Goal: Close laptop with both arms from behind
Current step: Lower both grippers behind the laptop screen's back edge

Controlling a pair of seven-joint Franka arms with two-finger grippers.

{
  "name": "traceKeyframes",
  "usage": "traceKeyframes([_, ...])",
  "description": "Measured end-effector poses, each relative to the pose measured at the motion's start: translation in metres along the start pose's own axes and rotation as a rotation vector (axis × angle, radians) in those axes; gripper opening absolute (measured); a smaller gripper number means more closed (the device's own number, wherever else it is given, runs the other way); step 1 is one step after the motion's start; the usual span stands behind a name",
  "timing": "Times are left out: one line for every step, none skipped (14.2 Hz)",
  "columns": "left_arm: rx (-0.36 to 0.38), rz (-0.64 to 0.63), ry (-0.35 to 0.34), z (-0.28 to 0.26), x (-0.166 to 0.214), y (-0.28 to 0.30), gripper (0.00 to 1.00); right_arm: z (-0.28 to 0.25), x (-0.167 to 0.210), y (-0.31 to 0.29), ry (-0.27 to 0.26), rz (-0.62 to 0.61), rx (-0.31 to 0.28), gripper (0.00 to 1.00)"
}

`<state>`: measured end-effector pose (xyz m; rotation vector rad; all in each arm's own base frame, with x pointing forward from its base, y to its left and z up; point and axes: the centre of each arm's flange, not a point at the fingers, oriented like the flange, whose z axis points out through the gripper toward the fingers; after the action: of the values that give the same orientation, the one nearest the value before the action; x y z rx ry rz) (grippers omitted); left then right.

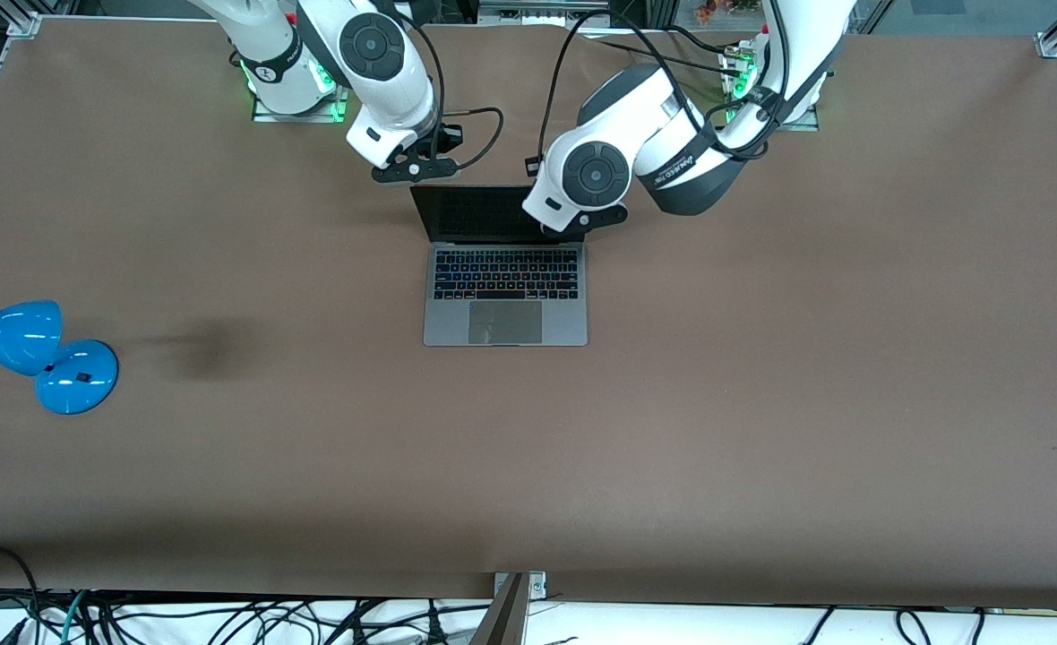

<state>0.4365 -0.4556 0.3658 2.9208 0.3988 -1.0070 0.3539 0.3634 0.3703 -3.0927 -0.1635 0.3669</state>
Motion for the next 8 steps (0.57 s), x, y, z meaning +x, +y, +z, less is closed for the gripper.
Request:
traceKeyframes([-0.006, -0.008, 0.003, 0.002, 0.006, 0.000, 0.01, 0.000, 0.003, -0.001, 0.013, -0.001, 0.011, 0.01])
traceKeyframes([-0.008, -0.016, 0.008, 0.004, 0.012, 0.000, 0.01, 0.002, 0.006, -0.003, 0.025, 0.000, 0.022, 0.01])
traceKeyframes([-0.007, -0.022, 0.014, 0.006, 0.019, -0.001, 0.01, 0.006, 0.010, -0.003, 0.028, 0.001, 0.030, 0.01])
traceKeyframes([-0.009, -0.028, 0.017, 0.007, 0.025, -0.002, 0.01, 0.010, 0.013, -0.004, 0.026, 0.002, 0.035, 0.01])
traceKeyframes([-0.015, -0.035, 0.021, 0.007, 0.030, -0.003, 0.01, 0.012, 0.016, -0.004, 0.023, 0.004, 0.040, 0.01])
traceKeyframes([-0.020, -0.042, 0.025, 0.006, 0.034, -0.004, 0.01, 0.012, 0.019, -0.005, 0.023, 0.006, 0.044, 0.01])
traceKeyframes([-0.020, -0.046, 0.034, 0.006, 0.038, -0.005, 0.01, 0.010, 0.022, -0.005, 0.025, 0.008, 0.049, 0.01])
traceKeyframes([-0.019, -0.048, 0.042, 0.005, 0.041, -0.006, 0.01, 0.006, 0.025, -0.005, 0.031, 0.010, 0.054, 0.01])
